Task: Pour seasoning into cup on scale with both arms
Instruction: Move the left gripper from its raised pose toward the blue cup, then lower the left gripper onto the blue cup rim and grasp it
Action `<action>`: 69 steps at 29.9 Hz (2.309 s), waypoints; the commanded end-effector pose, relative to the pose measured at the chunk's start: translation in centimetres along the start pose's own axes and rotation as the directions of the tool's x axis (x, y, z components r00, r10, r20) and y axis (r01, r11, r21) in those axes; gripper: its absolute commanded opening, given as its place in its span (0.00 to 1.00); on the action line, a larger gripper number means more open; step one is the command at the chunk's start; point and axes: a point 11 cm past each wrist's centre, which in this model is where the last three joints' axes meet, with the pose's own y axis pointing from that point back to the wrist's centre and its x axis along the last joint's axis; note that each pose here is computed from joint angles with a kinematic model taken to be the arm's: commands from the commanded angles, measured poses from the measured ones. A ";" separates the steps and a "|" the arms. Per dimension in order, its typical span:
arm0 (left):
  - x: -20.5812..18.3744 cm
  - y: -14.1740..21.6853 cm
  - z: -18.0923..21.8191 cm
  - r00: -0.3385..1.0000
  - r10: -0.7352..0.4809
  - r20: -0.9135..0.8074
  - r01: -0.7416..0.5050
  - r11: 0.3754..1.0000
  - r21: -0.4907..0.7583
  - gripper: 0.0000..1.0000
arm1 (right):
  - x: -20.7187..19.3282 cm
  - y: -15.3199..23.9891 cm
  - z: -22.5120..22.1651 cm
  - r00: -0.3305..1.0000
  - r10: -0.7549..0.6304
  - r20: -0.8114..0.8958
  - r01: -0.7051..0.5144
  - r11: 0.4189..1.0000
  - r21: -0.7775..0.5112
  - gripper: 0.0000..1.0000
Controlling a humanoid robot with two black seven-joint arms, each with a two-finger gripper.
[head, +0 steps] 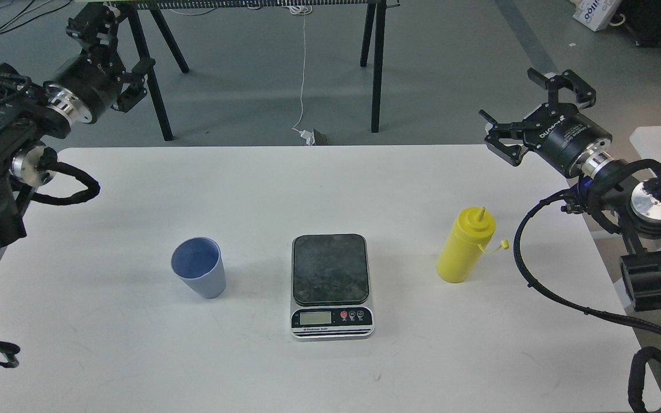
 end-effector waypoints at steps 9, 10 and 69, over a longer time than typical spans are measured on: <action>2.9 0.8 1.6 0.991 0.115 -0.070 -0.120 0.990 -0.074 1.00 | 0.4 -0.3 1.0 1.000 0.006 0.019 -0.005 1.000 -0.015 0.99; 2.8 0.7 1.5 0.990 0.118 -0.077 -0.124 0.990 -0.074 1.00 | 0.4 -0.4 1.1 1.000 0.005 0.021 -0.005 1.000 -0.015 0.99; -10.8 9.2 -8.1 -0.552 -0.741 0.382 0.195 0.330 0.924 1.00 | 1.0 1.8 0.3 0.997 -0.072 -0.041 0.072 0.997 0.003 0.99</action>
